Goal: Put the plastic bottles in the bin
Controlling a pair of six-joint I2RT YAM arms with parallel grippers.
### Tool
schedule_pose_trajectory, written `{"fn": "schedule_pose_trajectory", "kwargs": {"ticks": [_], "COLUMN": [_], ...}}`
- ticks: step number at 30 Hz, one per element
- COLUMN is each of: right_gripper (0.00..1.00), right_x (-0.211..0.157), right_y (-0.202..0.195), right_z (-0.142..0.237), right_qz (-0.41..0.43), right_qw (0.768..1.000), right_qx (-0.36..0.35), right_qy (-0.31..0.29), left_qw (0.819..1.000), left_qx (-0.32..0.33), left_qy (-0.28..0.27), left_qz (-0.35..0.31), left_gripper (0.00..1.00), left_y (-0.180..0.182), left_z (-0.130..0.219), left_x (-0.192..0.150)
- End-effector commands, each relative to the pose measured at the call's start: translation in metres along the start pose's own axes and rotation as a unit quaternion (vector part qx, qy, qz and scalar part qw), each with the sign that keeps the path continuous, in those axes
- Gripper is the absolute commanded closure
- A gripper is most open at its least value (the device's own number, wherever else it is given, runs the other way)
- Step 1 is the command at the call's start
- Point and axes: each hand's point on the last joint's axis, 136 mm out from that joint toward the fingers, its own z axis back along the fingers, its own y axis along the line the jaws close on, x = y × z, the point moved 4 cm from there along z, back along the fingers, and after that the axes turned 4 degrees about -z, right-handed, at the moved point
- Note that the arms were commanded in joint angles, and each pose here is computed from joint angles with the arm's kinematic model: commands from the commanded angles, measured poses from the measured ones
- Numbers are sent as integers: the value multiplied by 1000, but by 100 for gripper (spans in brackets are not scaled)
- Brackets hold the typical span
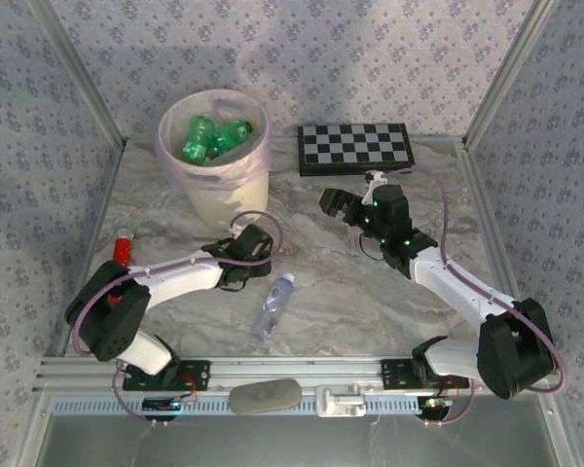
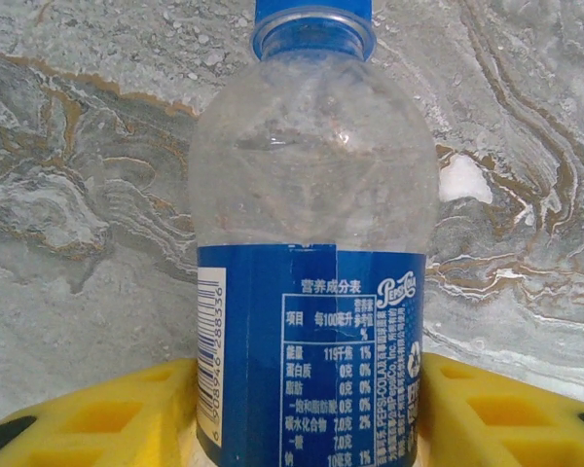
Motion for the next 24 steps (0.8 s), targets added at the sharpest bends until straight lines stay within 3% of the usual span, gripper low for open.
{"fn": "schedule_pose_trajectory", "kwargs": {"ticks": [1,12,18,24], "right_gripper": [1,1,1,1], "right_x": [-1,-1,-3,-2], "right_y": [-4,-5,-6,-4], "right_z": [5,4,1,0], "right_qz": [-1,-4,-6,-5], "right_qw": [1000,1000,1000,1000], "right_qx": [-10,-11,-12,-8], "right_qy": [-4,-6,-5,-3], "left_qw": [999,977,945,913], "left_qx": [-9,-99,-198,-223], "left_qy": [-34,-166,-234,-311], "left_qz": [-16,-88,-114,-141], "left_gripper": [47,46,46,46], "left_y": [-3,-34,-60,-76], "left_z": [21,113,160,203], "left_x": [15,101,153,207]}}
